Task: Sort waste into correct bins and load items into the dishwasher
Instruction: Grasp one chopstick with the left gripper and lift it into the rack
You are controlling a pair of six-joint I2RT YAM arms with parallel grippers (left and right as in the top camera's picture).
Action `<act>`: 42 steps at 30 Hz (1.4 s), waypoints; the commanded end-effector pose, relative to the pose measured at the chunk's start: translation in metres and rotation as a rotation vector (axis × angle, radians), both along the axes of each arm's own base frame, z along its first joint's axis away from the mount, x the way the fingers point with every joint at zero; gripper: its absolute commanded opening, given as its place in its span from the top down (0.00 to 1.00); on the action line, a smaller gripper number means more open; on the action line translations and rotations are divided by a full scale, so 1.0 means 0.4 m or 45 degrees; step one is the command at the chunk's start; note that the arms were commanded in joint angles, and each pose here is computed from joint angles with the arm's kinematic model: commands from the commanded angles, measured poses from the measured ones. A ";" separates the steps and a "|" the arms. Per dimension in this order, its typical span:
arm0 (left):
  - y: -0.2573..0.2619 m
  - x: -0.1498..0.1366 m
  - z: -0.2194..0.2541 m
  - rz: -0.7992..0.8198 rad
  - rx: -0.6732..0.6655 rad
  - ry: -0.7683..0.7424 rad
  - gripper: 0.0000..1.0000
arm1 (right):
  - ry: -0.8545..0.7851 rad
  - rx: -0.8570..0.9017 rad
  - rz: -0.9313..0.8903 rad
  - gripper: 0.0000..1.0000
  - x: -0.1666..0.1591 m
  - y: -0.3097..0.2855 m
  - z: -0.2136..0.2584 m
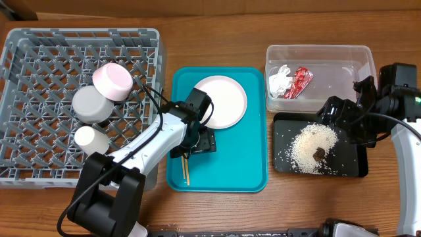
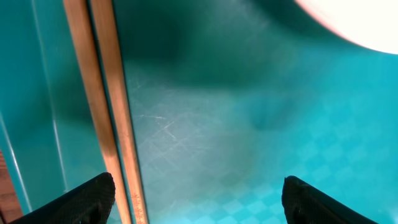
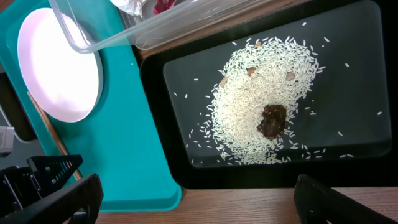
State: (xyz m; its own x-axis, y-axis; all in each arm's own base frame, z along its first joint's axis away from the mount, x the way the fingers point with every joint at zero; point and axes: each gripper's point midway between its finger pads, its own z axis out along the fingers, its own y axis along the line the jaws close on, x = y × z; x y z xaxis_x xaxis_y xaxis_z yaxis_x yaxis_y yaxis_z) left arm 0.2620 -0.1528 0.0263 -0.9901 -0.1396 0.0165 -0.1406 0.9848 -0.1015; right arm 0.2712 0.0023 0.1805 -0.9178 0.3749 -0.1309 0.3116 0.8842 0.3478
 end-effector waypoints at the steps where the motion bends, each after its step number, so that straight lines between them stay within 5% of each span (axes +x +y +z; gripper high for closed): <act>1: 0.019 -0.004 -0.013 -0.011 0.043 0.000 0.12 | -0.042 -0.012 0.002 0.00 0.010 -0.004 0.020; 22: 0.011 -0.016 -0.081 -0.049 0.034 -0.031 0.07 | -0.043 -0.008 0.002 0.00 0.010 -0.003 0.021; 27: 0.013 -0.020 -0.096 -0.049 0.040 -0.015 0.13 | -0.042 -0.008 0.002 0.00 0.010 -0.003 0.021; 40: 0.020 -0.023 -0.094 -0.042 0.048 -0.004 0.96 | -0.041 -0.008 0.002 0.00 0.010 -0.003 0.021; 42: 0.028 -0.023 -0.090 -0.028 0.053 0.008 0.96 | -0.041 -0.008 0.002 0.00 0.010 -0.003 0.021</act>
